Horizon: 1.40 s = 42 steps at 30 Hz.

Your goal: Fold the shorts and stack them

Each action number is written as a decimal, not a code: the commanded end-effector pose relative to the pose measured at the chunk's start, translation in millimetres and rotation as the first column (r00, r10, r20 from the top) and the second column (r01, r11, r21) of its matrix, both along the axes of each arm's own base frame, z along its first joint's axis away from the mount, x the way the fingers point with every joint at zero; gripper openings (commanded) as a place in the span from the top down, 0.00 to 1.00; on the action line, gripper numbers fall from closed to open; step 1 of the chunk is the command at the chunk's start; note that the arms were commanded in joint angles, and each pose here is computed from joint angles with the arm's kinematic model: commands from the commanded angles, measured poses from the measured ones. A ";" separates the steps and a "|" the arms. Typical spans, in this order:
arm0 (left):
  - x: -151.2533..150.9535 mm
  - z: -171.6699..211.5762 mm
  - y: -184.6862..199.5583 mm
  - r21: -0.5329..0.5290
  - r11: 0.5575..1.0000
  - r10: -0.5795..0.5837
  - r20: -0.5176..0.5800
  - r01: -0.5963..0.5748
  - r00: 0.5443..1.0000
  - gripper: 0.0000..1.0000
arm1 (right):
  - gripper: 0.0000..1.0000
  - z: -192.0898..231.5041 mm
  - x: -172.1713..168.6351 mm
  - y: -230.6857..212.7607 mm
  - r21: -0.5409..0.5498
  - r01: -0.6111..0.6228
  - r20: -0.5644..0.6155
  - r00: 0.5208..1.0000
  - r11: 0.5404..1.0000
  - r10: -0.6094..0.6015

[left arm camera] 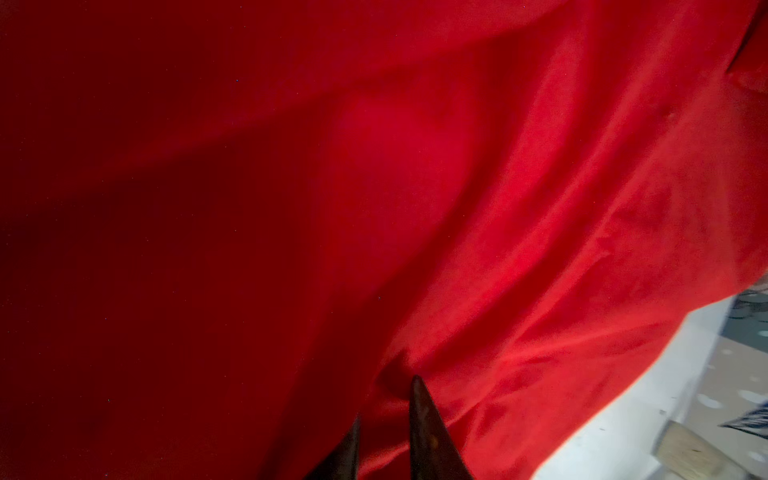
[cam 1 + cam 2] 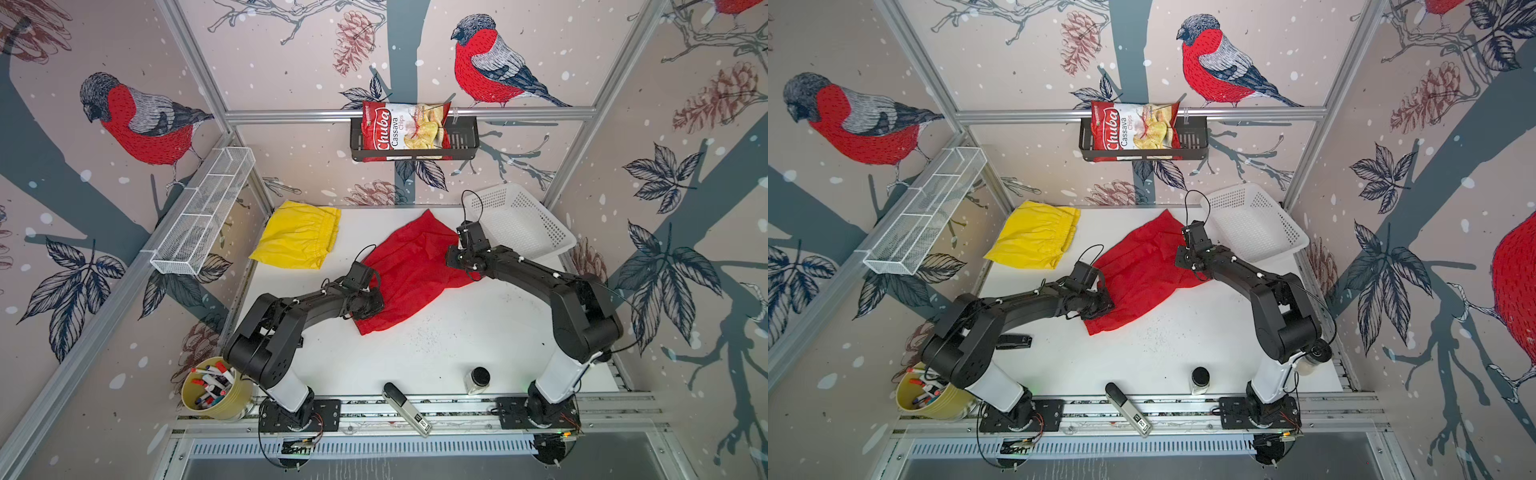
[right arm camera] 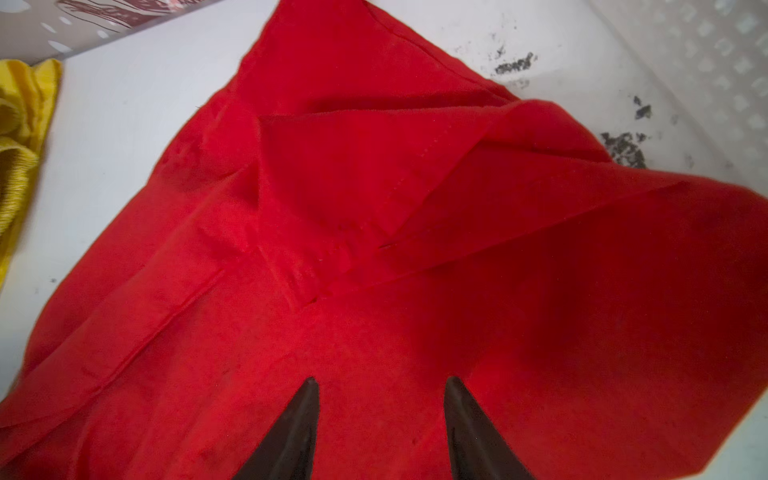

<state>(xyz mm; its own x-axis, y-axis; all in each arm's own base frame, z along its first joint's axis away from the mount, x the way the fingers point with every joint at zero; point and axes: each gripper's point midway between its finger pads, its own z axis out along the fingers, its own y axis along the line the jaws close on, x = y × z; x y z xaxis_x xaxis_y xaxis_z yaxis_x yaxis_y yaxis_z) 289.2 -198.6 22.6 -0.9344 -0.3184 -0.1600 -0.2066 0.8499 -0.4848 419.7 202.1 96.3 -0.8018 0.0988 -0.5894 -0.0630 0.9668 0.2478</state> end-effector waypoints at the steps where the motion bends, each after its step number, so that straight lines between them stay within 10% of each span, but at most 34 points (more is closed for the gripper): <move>1: -22.7 -12.3 37.0 0.146 0.989 0.018 -0.058 -0.010 0.998 0.77 | 0.49 -14.8 1.1 -12.8 -0.058 0.037 -0.015 0.999 0.998 -0.038; 18: -24.3 15.1 162.2 0.435 0.876 0.255 -0.053 -0.208 0.965 0.75 | 0.53 -97.7 -139.8 3.9 -0.033 0.010 -0.220 0.975 0.999 -0.017; 25: -7.3 41.0 187.4 0.481 0.836 0.293 0.014 -0.263 0.956 0.73 | 0.51 -64.7 -156.4 -22.1 0.027 0.093 -0.144 0.986 0.995 -0.088; 33: 41.9 97.1 112.9 0.294 0.938 0.133 0.183 -0.184 0.974 0.67 | 0.43 54.0 -90.4 32.4 0.047 -0.089 0.127 0.988 0.995 0.082; 42: 68.5 76.1 25.8 0.440 0.897 -0.150 0.204 0.046 0.967 0.60 | 0.46 14.2 -79.8 116.0 0.056 -0.299 -0.015 0.954 0.953 0.300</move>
